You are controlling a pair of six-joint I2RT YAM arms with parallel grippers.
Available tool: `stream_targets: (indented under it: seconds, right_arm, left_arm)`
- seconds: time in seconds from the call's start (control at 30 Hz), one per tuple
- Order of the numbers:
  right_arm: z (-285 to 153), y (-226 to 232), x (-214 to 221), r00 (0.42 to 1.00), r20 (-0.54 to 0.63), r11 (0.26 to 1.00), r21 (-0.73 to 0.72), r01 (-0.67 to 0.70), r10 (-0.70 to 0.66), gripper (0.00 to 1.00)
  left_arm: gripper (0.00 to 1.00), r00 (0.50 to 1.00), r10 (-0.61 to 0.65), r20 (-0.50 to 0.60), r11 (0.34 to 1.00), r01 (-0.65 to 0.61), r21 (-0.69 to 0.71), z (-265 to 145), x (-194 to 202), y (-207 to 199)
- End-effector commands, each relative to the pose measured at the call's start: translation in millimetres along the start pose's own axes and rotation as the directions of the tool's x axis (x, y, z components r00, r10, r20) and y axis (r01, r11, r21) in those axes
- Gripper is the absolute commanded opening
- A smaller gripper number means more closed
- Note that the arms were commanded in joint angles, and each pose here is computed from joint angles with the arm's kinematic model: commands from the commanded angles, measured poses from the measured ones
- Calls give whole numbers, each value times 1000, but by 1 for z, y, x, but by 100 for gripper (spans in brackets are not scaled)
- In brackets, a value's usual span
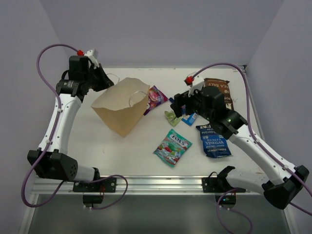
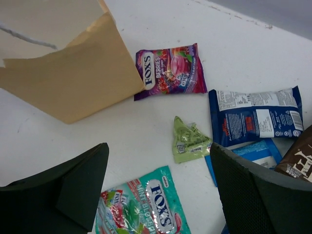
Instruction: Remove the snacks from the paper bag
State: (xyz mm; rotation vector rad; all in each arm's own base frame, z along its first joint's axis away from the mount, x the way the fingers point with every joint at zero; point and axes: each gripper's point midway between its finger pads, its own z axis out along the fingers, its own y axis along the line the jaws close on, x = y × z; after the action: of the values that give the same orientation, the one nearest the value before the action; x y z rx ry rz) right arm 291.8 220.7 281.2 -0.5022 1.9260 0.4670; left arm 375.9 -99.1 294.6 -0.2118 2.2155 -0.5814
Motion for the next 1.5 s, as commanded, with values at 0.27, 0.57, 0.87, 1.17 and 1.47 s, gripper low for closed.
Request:
stream_targets:
  seconds: [0.27, 0.57, 0.87, 1.17, 1.47]
  right_arm:
    - [-33, 0, -35, 994, 104, 1000, 4, -14, 14, 88]
    - [-31, 2, -35, 996, 85, 1000, -5, -16, 16, 89]
    - [-32, 6, -38, 997, 79, 1000, -25, -4, 6, 89]
    - [-30, 8, -37, 997, 75, 999, -37, -10, 12, 89]
    - [-34, 7, -36, 997, 72, 999, -35, -4, 6, 89]
  left_arm:
    - [0, 994, -7, 107, 996, 16, -90, -36, -22, 39]
    - [0, 996, -3, 92, 984, 20, -179, -56, -1, 63]
    - [0, 991, 19, 132, 966, 16, -259, -79, 5, 73]
    - [11, 990, 25, 137, 964, 12, -264, -80, 3, 74]
    - [62, 983, 62, 172, 993, -44, -107, -77, -13, 42]
